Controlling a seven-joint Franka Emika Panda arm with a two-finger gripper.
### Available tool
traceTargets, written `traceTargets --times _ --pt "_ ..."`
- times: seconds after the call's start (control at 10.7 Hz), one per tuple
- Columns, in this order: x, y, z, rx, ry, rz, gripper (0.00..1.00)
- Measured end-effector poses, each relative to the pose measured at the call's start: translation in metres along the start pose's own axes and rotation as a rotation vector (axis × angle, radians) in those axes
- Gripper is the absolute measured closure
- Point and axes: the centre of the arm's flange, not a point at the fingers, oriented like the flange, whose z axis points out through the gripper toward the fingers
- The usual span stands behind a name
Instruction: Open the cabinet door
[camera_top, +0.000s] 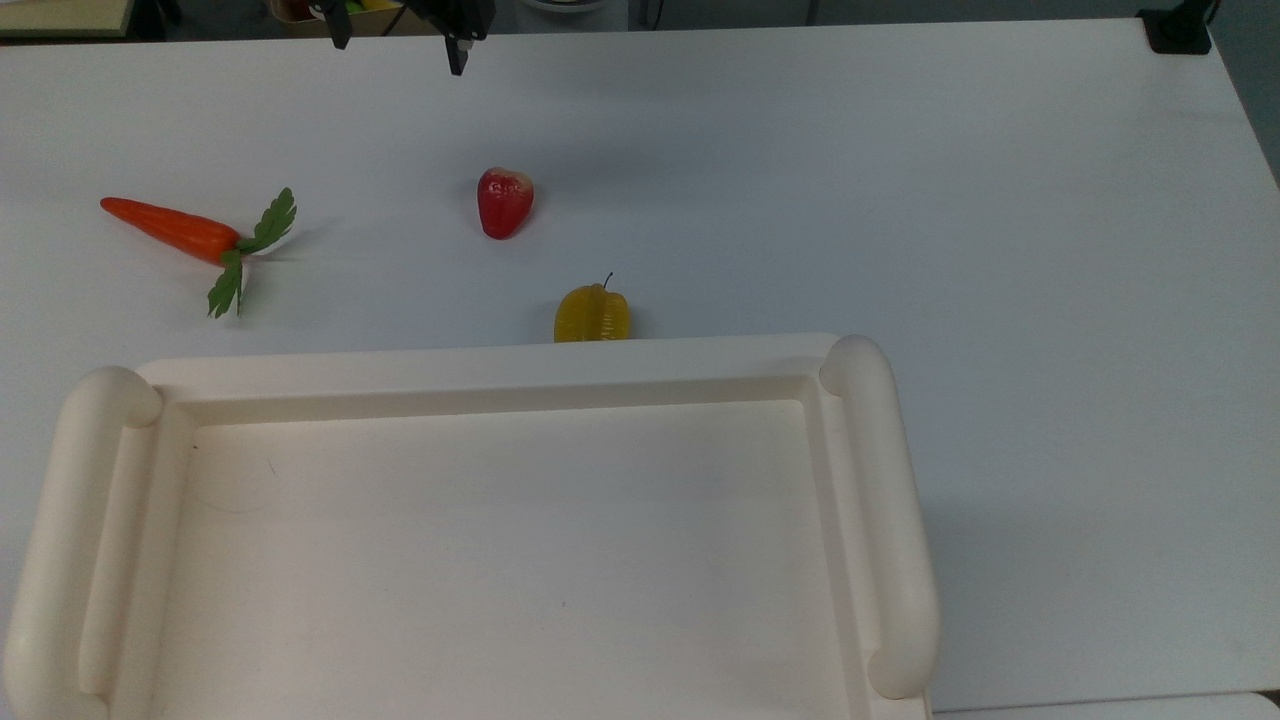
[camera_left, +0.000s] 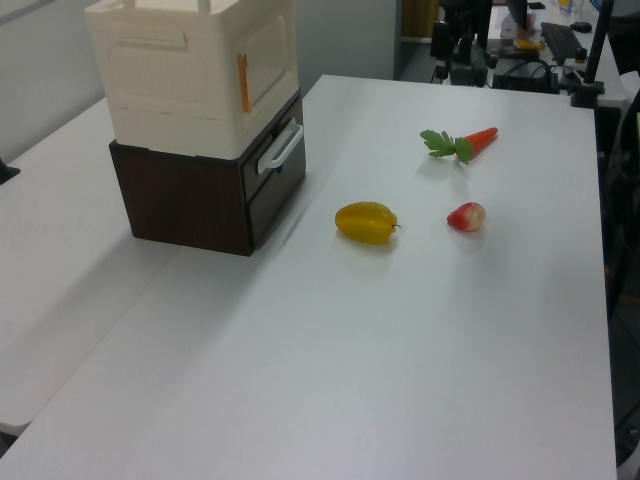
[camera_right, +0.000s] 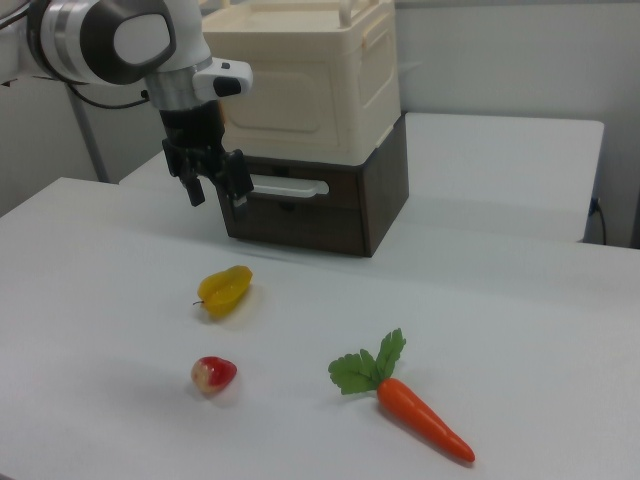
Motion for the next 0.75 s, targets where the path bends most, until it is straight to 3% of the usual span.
traceTargets --times 0.09,0.37,0.75 --pt "-0.0014 0.0014 0.0002 -0.009 -0.010 0.000 0.00" --pt "-0.0014 -0.0046 0.0017 0.060 -0.020 0.008 0.00" --pt "-0.0012 -0.0048 0.0013 0.100 -0.022 0.017 0.00"
